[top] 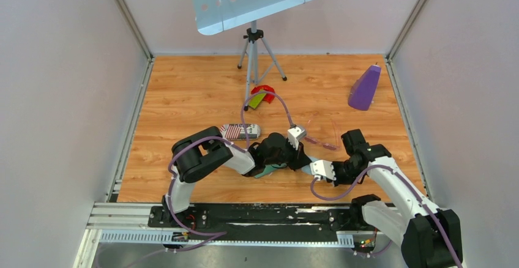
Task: Organize the sunglasses
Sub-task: Fold the glasses cleaning cloth at the center of the board.
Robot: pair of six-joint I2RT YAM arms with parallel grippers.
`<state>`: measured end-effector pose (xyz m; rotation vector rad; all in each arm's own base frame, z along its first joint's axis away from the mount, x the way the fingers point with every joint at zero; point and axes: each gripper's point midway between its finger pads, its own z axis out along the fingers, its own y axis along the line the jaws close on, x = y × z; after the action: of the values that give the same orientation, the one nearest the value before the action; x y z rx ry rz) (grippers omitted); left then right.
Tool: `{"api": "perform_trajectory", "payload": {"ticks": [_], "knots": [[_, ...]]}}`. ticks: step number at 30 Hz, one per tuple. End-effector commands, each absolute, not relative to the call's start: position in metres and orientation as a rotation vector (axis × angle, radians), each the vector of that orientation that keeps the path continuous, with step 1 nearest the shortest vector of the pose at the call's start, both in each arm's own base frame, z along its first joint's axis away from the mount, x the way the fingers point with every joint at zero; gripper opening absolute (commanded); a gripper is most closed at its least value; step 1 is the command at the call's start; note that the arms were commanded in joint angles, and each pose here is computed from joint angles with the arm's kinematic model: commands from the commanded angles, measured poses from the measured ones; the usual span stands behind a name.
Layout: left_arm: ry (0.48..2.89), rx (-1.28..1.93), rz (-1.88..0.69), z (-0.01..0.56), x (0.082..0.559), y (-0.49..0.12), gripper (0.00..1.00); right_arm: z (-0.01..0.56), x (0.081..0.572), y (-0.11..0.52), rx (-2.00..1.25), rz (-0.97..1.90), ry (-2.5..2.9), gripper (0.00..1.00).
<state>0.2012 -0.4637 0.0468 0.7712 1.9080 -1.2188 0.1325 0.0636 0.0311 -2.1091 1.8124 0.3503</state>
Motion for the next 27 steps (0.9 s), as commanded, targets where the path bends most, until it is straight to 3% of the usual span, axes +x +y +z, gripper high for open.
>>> {"api": "perform_trajectory", "payload": {"ticks": [1, 27], "knots": [[1.854, 0.751, -1.224, 0.062, 0.206, -0.461, 0.07, 0.034, 0.122, 0.069, -2.116, 0.418, 1.808, 0.00], [1.899, 0.751, -1.206, 0.048, 0.204, -0.456, 0.07, 0.016, 0.111, 0.063, -2.171, 0.442, 1.818, 0.00]]}}
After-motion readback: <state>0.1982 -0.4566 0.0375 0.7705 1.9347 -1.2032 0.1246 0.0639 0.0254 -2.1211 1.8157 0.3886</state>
